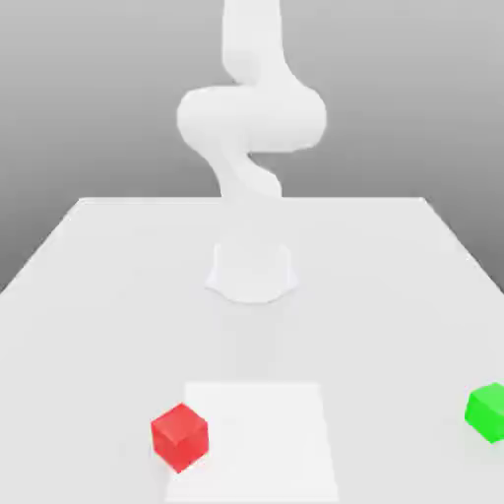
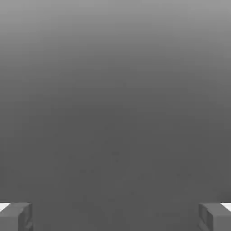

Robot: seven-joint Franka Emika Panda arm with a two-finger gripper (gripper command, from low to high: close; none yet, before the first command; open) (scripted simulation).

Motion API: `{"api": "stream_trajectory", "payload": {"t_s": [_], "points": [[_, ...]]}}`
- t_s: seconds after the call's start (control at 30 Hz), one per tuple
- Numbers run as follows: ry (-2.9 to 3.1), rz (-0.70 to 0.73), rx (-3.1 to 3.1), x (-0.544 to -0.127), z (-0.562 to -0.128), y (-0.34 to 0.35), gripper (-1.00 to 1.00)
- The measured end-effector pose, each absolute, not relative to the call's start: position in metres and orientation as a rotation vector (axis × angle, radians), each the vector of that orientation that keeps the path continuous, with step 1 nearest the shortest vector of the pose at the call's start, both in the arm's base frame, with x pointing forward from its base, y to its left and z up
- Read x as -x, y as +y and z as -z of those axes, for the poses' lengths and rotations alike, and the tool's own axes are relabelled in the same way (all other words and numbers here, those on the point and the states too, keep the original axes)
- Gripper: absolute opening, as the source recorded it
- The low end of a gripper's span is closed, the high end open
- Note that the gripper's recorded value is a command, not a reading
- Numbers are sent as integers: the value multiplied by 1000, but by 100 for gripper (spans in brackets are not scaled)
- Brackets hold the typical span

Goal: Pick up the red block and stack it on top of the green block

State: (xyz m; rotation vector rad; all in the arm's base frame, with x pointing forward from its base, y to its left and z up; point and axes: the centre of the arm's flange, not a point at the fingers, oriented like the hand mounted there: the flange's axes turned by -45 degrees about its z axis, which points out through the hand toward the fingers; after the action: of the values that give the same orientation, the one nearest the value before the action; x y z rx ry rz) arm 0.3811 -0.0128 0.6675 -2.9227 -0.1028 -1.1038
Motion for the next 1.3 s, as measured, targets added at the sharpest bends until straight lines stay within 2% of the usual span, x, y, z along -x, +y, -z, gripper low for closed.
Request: {"api": "stream_trajectory", "payload": {"t_s": [0.2, 0.4, 0.57, 0.77, 0.97, 1.0, 1.2, 1.3], "points": [[-398, 823, 2971, -445, -548, -34, 0], [-676, 553, 2979, -471, -424, -49, 0], [-902, 326, 2962, -467, -325, -62, 0], [-1164, 44, 2915, -435, -223, -87, 0], [-1212, 3, 2902, -430, -159, -90, 0], [-1210, 1, 2901, -429, -149, -90, -100], [-1209, -2, 2899, -428, -145, -90, -100], [-1213, 1, 2900, -430, -164, -90, -100]]}}
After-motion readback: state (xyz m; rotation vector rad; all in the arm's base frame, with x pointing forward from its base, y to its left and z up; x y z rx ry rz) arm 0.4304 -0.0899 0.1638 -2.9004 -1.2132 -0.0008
